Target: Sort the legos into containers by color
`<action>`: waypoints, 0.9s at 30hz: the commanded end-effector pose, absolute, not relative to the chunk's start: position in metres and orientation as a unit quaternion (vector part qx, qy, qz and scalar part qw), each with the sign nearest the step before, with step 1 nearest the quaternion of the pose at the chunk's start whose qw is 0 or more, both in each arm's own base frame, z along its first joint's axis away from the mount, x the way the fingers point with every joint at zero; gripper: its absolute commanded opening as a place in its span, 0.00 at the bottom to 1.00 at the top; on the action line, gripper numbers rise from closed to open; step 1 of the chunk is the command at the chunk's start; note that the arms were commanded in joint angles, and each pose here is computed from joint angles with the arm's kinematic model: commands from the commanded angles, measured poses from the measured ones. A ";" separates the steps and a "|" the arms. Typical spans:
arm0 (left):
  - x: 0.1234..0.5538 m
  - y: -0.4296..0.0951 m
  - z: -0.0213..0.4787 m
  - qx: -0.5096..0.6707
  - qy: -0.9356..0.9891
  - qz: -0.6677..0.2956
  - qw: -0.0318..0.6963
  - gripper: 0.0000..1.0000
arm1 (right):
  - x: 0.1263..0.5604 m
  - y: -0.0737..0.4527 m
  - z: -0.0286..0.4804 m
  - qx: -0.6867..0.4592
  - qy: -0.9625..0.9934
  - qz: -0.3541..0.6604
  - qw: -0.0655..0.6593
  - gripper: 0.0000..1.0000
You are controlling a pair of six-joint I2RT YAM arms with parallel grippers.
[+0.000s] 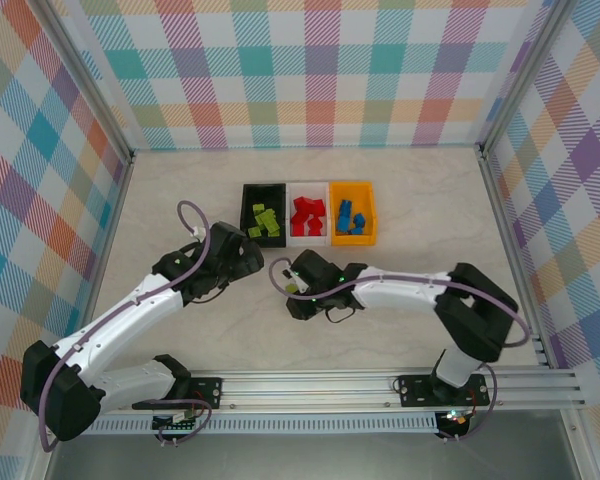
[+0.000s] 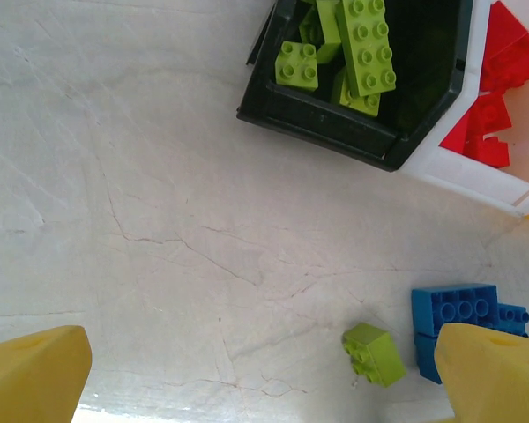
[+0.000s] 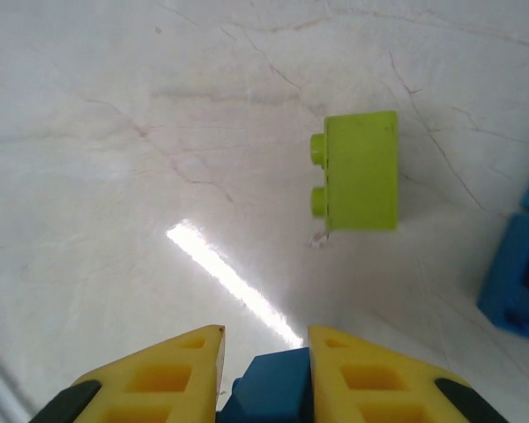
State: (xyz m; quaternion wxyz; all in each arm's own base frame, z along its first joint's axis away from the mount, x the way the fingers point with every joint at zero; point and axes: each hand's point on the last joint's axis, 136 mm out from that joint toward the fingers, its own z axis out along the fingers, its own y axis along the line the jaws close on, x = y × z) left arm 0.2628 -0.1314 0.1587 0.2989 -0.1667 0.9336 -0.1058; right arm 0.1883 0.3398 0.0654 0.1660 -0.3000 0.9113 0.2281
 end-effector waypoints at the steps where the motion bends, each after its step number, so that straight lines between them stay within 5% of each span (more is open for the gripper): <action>1: 0.258 -0.136 0.150 -0.155 0.939 -0.116 0.285 1.00 | 0.190 0.327 0.099 -0.276 0.908 0.251 0.190 0.19; 9: 0.256 -0.168 0.137 -0.108 0.946 -0.145 0.270 1.00 | 0.313 0.241 0.159 -0.133 0.917 0.229 0.299 0.20; 19: 0.251 -0.211 0.104 -0.045 0.962 -0.150 0.225 0.99 | 0.465 0.204 0.133 -0.031 0.936 0.182 0.300 0.21; 27: 0.250 -0.235 0.071 -0.021 0.973 -0.134 0.185 0.92 | 0.496 0.209 0.142 -0.020 0.933 0.188 0.305 0.58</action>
